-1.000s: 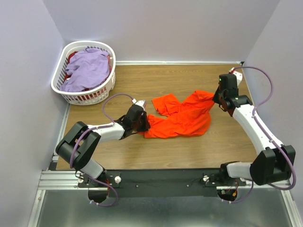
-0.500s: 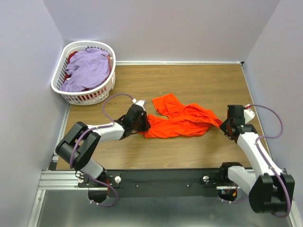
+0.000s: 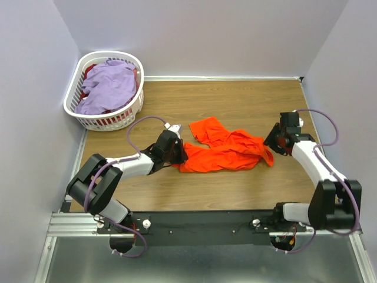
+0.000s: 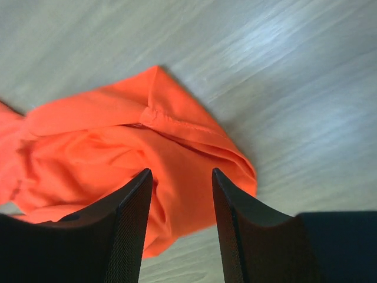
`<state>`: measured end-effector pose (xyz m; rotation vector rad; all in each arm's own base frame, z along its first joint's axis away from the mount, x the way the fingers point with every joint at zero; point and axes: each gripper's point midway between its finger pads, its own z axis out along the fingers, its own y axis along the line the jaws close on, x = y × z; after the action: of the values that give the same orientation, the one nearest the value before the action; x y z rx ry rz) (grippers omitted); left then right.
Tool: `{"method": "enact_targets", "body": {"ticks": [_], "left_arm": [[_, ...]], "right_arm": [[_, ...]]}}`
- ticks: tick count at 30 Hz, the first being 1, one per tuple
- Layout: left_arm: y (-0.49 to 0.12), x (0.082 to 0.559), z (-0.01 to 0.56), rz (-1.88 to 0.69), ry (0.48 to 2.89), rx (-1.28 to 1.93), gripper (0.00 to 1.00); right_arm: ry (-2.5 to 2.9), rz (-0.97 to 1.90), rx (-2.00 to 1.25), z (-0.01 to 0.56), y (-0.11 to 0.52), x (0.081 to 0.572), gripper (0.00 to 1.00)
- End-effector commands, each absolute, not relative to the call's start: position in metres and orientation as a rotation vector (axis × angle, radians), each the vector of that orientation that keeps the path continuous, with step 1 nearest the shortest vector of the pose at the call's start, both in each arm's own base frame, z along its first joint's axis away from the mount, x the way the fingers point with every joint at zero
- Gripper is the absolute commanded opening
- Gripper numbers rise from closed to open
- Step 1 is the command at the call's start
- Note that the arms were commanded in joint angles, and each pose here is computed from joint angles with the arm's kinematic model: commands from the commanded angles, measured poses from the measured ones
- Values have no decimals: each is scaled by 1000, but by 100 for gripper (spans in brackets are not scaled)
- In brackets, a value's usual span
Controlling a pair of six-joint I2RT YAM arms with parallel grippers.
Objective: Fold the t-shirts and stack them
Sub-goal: Flatten the tshirt out
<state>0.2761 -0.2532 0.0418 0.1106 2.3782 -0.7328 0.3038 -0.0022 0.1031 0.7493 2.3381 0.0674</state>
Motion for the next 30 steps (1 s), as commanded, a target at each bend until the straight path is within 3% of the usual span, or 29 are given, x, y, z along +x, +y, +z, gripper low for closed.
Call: {"method": "enact_targets", "body": {"ticks": [1, 9, 17, 26, 30], "left_arm": [[-256, 273, 41, -762, 2379, 149, 6], [-252, 274, 28, -727, 2413, 151, 6], [-211, 300, 17, -646, 2426, 22, 0], [-195, 347, 33, -616, 2374, -100, 0], [-195, 349, 48, -629, 2339, -91, 0]], "right_arm": [[2441, 184, 636, 82, 18, 317, 53], [2482, 47, 666, 48, 2, 335, 53], [2488, -125, 768, 14, -20, 340, 41], [2273, -242, 1090, 34, -79, 322, 40], [2109, -187, 1110, 78, -85, 317, 40]]}}
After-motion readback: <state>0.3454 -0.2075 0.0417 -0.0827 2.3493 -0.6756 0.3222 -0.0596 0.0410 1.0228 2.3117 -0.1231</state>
